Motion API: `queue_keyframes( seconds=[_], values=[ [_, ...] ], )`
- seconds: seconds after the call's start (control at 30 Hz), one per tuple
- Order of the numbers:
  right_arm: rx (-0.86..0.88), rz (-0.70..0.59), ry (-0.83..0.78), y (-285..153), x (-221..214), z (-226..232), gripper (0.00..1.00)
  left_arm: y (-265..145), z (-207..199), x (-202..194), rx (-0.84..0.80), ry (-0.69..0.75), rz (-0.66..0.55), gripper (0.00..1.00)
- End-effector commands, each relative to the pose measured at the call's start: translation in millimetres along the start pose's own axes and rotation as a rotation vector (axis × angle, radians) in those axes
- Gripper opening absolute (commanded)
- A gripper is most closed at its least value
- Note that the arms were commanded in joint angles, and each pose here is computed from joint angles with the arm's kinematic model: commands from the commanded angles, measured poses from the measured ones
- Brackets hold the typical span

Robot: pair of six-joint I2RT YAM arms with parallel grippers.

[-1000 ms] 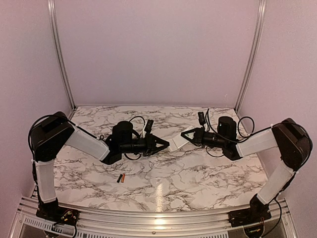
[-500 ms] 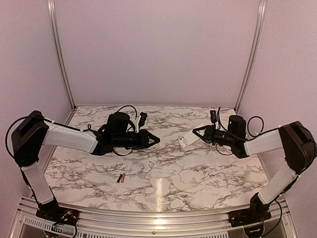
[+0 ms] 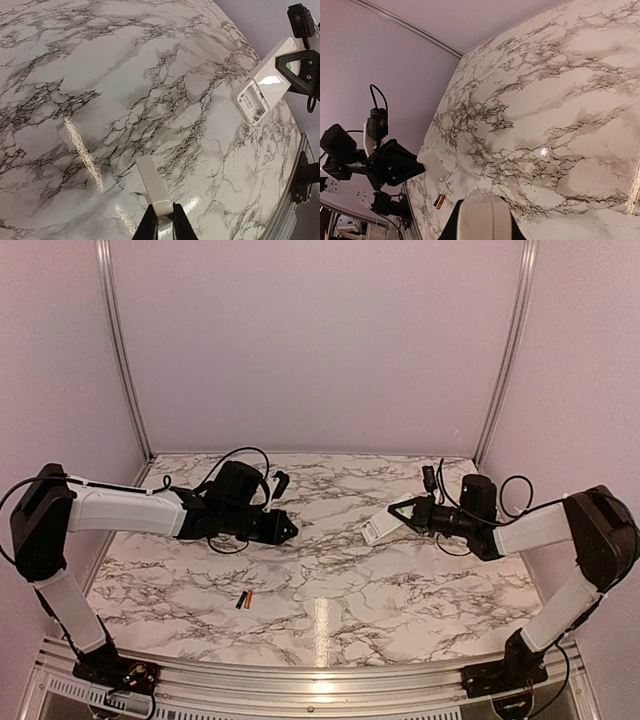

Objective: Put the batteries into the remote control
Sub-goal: Place the battery cover at the center of the board.

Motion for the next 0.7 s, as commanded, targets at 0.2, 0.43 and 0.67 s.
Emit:
queue_keyframes(
  seconds=[0.2,0.43,0.67],
  values=[
    [0.024,0.012,-0.015,-5.2,-1.6,5.6,0.00,29.1,-39.5,-20.8,-0.434,-0.132,-0.006,0.01],
    [0.026,0.017,-0.012,-5.2,-2.5,5.5,0.00,44.7,-27.5,-29.5,-0.471,-0.214,0.001,0.02],
    [0.023,0.018,-0.010,-4.5,-2.7,4.1,0.00,51.2,-8.2,-44.2,-0.441,-0.287,0.030,0.04]
  ],
)
Point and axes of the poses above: each gripper's point midway between its finger pads, its own y axis out along the fingers, its own z axis along the line the jaws close on, x = y × z, the point moved 4 cm from there along -y, back along the fingers, and after that the axes turned 13 degrees about y, right-handed, at the moved point
